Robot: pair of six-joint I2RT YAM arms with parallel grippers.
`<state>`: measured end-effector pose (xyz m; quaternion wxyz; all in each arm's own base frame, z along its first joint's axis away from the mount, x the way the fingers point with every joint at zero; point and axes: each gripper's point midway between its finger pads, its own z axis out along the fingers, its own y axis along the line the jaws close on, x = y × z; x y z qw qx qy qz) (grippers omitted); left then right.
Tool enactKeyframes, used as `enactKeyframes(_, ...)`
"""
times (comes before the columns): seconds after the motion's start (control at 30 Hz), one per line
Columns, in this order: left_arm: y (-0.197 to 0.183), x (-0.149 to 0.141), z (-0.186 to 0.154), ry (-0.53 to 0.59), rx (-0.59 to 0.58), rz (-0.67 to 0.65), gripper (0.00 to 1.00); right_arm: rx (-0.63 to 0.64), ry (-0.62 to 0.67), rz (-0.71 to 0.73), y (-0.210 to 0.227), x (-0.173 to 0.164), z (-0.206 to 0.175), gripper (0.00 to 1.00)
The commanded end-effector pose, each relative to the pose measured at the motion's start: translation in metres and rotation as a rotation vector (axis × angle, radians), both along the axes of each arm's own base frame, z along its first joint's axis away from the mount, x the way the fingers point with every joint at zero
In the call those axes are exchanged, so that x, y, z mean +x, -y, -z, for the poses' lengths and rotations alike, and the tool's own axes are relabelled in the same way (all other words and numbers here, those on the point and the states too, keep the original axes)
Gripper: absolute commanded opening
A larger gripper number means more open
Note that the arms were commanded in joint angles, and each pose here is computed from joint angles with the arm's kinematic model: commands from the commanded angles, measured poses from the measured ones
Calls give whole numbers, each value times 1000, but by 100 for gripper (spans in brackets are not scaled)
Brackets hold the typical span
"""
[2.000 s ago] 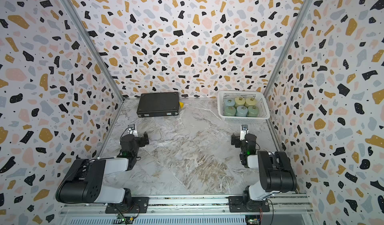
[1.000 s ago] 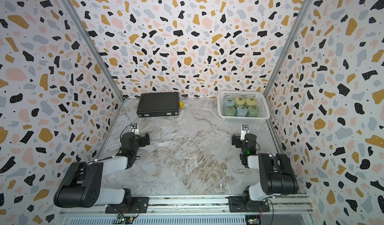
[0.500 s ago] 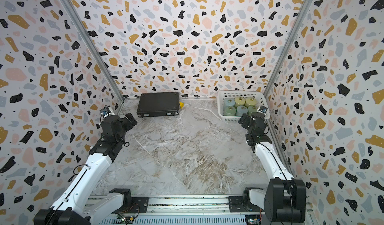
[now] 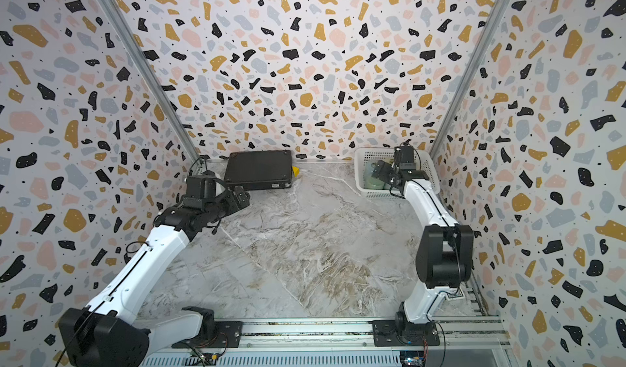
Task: Take the tea canister out of the basket
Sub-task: Move the basket to the center of the board.
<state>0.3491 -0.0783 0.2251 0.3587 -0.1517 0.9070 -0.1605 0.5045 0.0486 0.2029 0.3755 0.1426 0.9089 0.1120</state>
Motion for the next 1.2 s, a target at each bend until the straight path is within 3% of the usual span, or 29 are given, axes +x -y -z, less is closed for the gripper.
enactKeyframes(0.0, 16, -16, 22, -162, 34, 93, 100, -88, -142, -129, -28, -4, 17, 99)
enactKeyframes(0.07, 9, -15, 31, -217, 75, 36, 100, -107, -181, -164, -43, 9, 25, 93)
enactKeyframes(0.13, 9, -15, 33, -229, 96, 59, 100, -129, -200, -187, -53, 20, 30, 82)
enactKeyframes(0.47, 23, -19, 10, -129, 38, 137, 100, -211, -254, -250, -83, 54, 62, 48)
enactKeyframes(0.8, 18, -30, 11, -147, 63, 132, 100, -167, -338, -247, -91, 47, 88, 16)
enactKeyframes(1.03, 14, -36, -7, -104, 66, 119, 100, -131, -329, -252, -115, 15, 76, 9)
enactKeyframes(1.17, 2, -42, -11, -83, 97, 72, 100, -67, -315, -252, -134, -13, 70, 13)
